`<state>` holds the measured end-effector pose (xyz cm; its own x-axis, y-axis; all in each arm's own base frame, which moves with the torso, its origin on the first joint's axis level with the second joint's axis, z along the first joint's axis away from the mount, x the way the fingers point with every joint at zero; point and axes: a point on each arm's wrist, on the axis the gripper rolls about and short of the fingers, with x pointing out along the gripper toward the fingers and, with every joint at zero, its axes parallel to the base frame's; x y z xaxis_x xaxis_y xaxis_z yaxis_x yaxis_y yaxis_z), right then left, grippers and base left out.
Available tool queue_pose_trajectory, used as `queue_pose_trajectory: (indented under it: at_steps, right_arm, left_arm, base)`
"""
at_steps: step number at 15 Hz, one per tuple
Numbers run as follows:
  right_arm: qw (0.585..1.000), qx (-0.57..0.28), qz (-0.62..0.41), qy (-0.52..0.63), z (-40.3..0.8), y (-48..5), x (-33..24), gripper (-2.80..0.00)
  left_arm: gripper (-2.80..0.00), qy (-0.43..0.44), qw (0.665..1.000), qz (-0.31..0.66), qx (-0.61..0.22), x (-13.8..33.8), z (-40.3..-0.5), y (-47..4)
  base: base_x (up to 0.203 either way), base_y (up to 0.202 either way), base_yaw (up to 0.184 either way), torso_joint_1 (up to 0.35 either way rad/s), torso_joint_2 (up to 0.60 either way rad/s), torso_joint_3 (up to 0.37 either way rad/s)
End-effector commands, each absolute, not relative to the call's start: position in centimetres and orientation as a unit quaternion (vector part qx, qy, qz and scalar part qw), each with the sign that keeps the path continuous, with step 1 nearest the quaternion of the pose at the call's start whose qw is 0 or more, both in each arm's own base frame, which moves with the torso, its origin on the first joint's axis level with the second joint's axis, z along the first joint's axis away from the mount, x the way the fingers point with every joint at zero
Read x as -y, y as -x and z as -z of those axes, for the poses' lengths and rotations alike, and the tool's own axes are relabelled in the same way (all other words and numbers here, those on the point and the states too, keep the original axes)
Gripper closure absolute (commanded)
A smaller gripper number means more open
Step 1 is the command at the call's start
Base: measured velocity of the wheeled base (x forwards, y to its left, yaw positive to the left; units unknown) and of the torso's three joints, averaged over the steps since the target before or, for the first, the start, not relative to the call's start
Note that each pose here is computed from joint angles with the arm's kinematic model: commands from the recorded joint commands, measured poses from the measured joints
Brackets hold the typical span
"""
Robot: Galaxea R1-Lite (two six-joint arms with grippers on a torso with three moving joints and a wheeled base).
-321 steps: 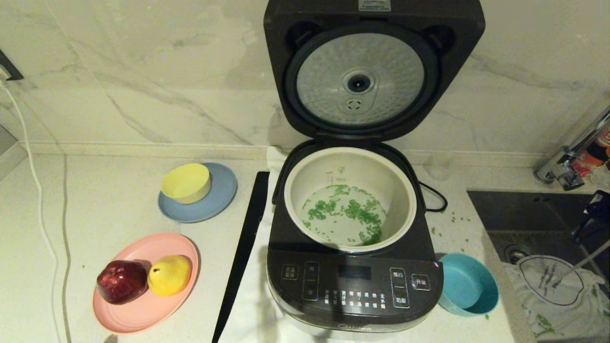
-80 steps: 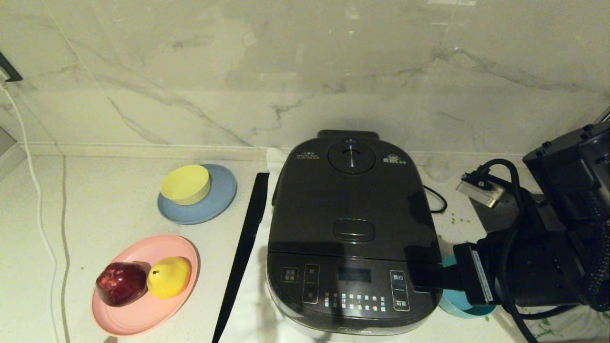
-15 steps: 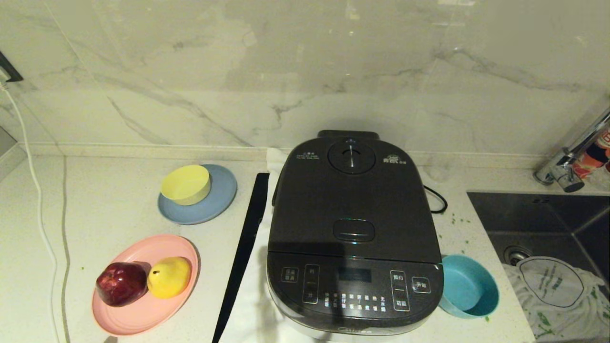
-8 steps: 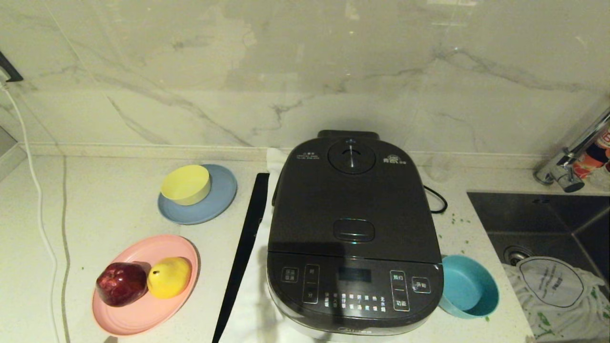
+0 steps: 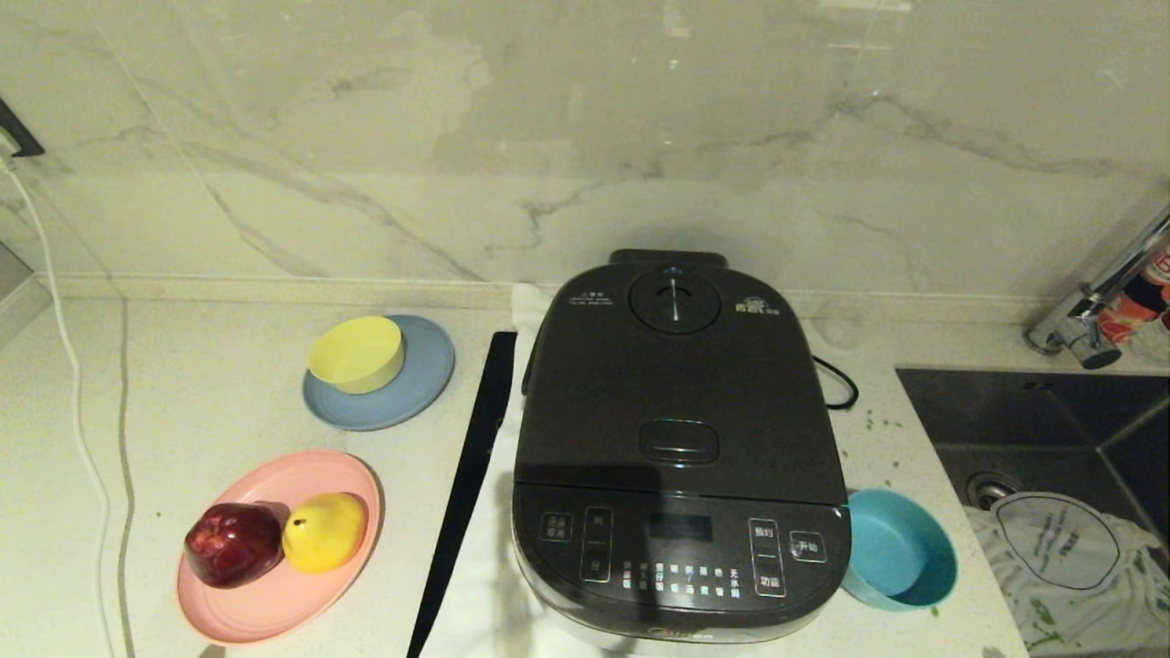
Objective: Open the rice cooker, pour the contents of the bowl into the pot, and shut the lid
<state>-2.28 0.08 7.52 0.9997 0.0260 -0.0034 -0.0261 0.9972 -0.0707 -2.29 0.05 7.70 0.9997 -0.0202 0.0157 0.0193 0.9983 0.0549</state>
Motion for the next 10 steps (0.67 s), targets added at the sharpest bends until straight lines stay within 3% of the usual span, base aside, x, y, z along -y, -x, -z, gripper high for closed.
queue_pose_trajectory:
  at_steps: [1, 10]
  right_arm:
    - [0.999, -0.003, -0.013, 0.034, -7.49, 2.27, -0.08, 0.0]
    - [0.999, -0.004, -0.014, 0.036, -7.51, 2.25, -0.08, 0.0]
  left_arm:
    - [0.0, -0.028, 1.0, 0.01, 0.005, -0.05, -7.44, 2.23]
    - [0.0, -0.028, 1.0, 0.01, 0.005, -0.05, -7.44, 2.23]
  base:
    - [0.0, 0.0, 0.0, 0.0, 0.0, 0.0]
    - [0.0, 0.0, 0.0, 0.0, 0.0, 0.0]
